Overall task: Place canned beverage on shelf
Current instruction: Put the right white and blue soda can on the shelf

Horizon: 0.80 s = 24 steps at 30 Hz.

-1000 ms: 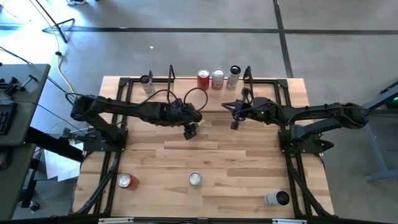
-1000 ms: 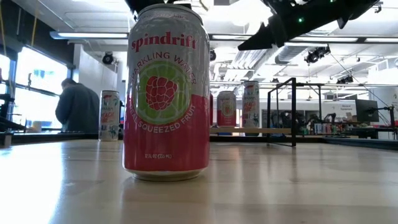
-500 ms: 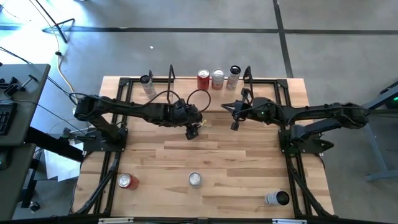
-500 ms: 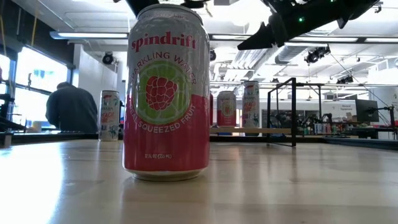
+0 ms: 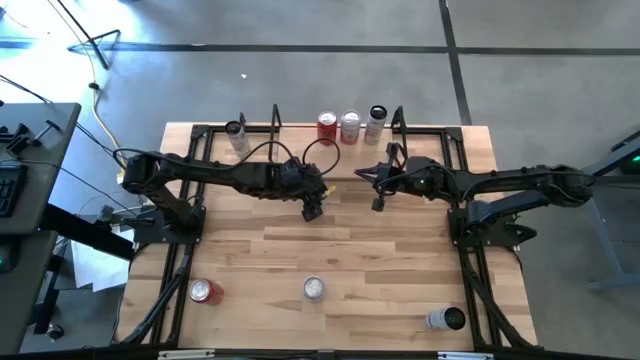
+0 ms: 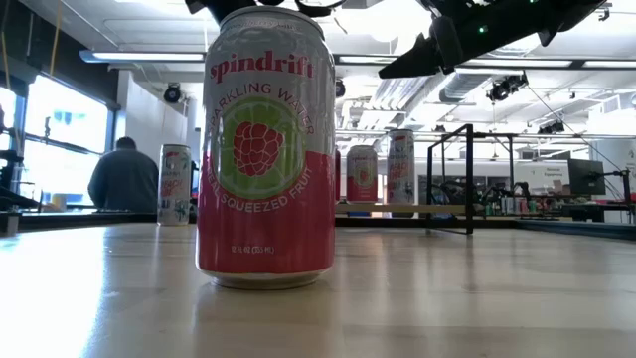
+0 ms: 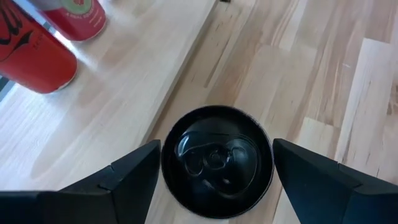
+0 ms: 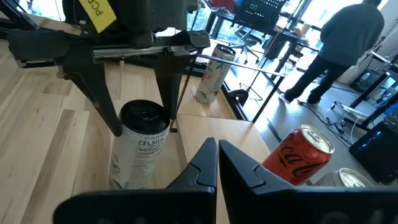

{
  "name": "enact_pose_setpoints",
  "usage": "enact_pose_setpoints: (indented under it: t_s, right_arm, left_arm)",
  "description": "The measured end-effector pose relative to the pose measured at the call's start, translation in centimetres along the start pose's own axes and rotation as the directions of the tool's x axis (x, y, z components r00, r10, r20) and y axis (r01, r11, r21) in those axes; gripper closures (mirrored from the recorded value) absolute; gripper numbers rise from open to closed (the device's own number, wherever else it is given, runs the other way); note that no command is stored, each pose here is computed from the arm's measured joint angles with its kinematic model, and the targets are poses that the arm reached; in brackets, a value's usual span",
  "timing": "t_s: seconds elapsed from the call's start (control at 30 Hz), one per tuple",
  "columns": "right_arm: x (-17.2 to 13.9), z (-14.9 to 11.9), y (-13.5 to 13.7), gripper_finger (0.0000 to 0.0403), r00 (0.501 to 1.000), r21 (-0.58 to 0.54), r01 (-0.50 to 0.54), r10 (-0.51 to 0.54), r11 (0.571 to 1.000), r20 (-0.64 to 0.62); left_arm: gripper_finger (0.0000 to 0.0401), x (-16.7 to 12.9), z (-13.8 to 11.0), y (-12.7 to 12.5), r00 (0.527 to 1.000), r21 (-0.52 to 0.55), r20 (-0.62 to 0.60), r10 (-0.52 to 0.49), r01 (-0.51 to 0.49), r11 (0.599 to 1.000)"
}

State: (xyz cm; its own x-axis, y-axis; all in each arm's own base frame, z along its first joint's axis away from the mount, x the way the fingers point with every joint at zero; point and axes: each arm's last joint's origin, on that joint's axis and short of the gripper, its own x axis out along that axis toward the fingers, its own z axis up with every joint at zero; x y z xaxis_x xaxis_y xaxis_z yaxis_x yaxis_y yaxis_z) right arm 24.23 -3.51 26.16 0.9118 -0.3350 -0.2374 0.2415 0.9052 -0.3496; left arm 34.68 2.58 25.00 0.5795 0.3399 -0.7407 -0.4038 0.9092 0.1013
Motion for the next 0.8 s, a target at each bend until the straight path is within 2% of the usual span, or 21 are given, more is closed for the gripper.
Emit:
enact_pose_setpoints:
  t_s: [0.37,0.8]
  right_arm:
    - [0.0,-0.1,0.0,0.0403,1.0,0.021,-0.003,0.003,1.0,-0.009]
    - [0.0,-0.1,0.1,0.0403,1.0,0.038,-0.005,0.005,0.999,-0.014]
  left_arm:
    - [0.0135,1.6,0.0,-0.3,0.999,0.023,-0.014,-0.046,0.046,0.999]
    - [0.0152,0.7,0.2,0.7,0.999,0.044,-0.005,-0.035,0.035,0.998]
